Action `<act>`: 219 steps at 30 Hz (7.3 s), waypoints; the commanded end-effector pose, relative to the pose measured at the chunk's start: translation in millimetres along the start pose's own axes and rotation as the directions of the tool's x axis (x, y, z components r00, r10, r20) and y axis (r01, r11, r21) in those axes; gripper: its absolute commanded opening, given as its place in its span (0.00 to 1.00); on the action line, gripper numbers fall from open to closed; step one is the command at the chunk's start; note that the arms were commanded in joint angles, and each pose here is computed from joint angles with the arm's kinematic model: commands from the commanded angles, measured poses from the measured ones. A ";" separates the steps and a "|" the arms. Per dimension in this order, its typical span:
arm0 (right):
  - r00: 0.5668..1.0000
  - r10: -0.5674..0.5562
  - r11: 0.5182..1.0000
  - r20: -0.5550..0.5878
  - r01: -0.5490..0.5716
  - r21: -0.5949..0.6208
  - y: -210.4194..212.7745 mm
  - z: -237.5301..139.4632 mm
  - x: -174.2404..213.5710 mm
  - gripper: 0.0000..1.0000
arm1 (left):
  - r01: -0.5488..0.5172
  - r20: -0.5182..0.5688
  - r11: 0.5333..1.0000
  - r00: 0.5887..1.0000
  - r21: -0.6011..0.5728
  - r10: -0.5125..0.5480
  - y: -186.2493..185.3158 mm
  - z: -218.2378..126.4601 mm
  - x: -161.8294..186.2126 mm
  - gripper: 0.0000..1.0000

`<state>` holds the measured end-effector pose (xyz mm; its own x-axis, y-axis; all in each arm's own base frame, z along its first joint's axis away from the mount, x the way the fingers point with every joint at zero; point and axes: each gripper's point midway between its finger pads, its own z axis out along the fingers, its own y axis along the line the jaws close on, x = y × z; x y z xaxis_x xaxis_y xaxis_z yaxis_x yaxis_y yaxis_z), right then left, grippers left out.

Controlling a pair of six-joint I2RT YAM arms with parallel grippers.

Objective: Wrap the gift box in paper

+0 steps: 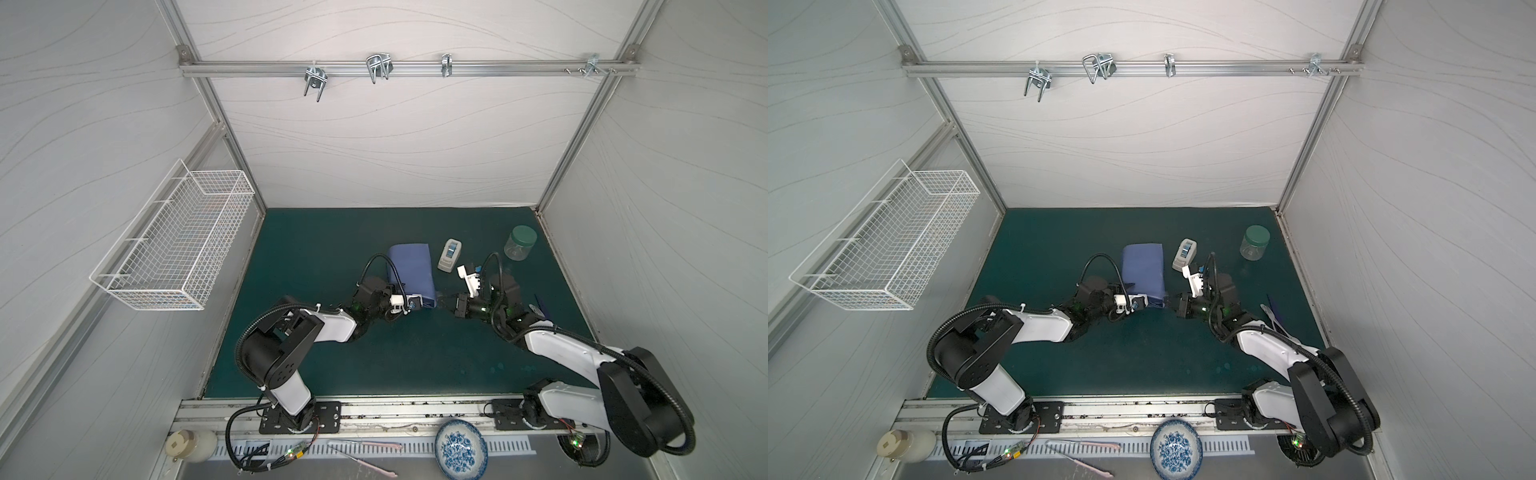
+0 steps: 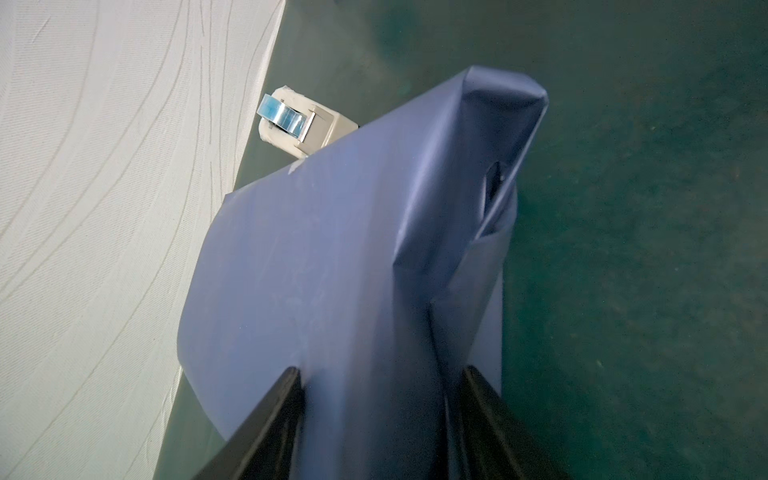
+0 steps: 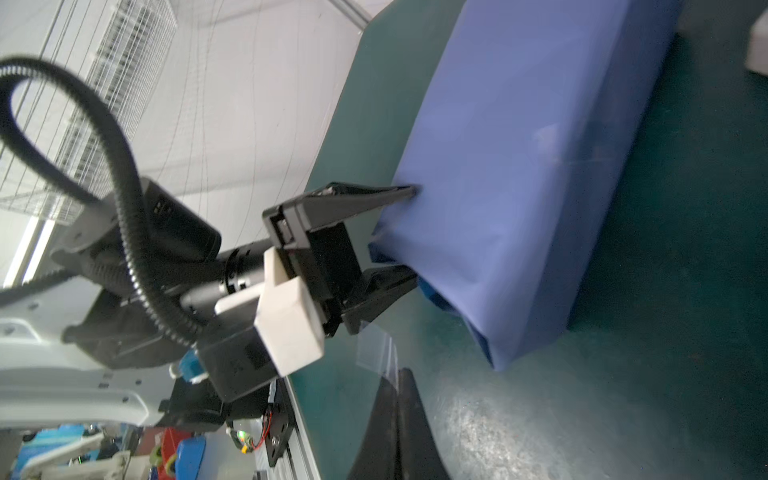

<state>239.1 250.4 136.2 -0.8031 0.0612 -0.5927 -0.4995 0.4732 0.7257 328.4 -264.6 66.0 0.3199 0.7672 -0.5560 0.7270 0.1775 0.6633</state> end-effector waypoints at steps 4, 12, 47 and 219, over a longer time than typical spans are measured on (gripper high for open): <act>0.994 -0.110 0.993 -0.013 0.109 -0.048 13.9 15.3 12.9 0.00 | 0.032 -0.088 0.994 0.996 0.107 -0.022 -28.5 3.8 21.8 0.61; 0.998 -0.063 0.997 -0.028 0.062 -0.034 7.5 41.9 21.9 0.00 | 0.033 -0.090 0.994 0.996 0.109 -0.024 -28.8 3.8 21.7 0.61; 0.999 -0.036 0.998 -0.017 0.036 0.048 -16.8 77.2 8.7 0.00 | 0.034 -0.091 0.993 0.996 0.116 -0.023 -28.9 4.4 21.4 0.60; 0.972 -0.222 0.948 -0.078 0.234 0.217 -24.6 78.6 3.8 0.09 | 0.053 -0.106 0.990 0.994 0.133 -0.039 -27.4 6.2 19.1 0.55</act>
<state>266.8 295.6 77.9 -0.7220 -0.1207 -0.6813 -0.5582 0.6835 0.4704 331.7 -269.5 68.9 0.3050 0.7738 -0.5551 0.7437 0.1706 0.6464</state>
